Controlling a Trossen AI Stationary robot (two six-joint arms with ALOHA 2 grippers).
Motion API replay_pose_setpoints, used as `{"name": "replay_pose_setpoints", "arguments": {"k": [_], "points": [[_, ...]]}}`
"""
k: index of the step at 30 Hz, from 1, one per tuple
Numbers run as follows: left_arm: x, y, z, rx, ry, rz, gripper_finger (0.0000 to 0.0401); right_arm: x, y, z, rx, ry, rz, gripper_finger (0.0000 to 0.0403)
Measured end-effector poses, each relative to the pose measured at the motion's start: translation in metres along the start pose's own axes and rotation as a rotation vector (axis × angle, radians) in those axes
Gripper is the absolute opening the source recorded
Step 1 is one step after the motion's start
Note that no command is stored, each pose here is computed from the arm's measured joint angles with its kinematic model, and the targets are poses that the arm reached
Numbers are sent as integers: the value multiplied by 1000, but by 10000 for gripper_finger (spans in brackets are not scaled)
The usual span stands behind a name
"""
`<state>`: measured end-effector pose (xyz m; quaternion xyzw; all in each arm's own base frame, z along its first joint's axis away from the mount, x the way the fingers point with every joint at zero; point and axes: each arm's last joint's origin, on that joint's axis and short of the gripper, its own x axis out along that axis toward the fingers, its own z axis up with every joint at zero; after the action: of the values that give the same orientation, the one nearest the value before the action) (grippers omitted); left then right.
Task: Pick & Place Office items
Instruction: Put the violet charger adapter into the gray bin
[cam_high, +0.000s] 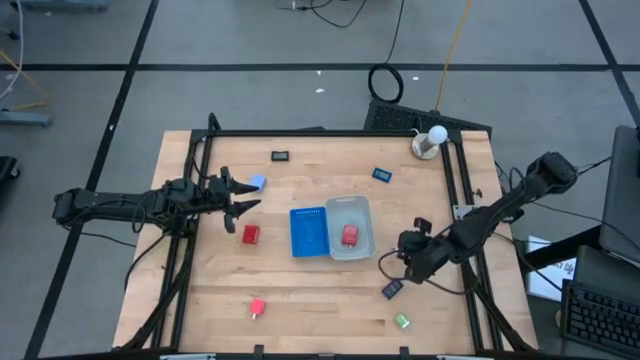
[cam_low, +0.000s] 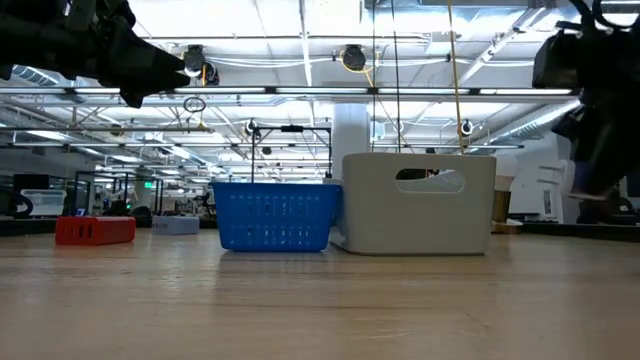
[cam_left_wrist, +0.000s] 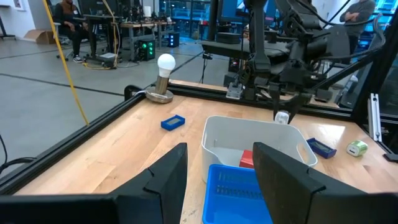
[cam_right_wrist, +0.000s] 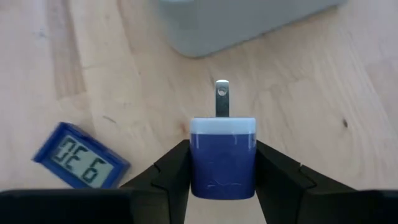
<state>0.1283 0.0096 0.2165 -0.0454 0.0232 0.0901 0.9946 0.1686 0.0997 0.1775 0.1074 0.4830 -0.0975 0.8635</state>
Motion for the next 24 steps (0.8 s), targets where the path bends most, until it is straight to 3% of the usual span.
{"name": "replay_pose_setpoints", "arguments": {"k": [8,19,24], "points": [[0,0,0,0,0,0,184,-17,7,16,-95,-194,136,141],[0,0,0,0,0,0,184,-35,11,30,-220,-390,210,141],[0,0,0,0,0,0,184,-38,14,34,-303,-538,304,141]]}}
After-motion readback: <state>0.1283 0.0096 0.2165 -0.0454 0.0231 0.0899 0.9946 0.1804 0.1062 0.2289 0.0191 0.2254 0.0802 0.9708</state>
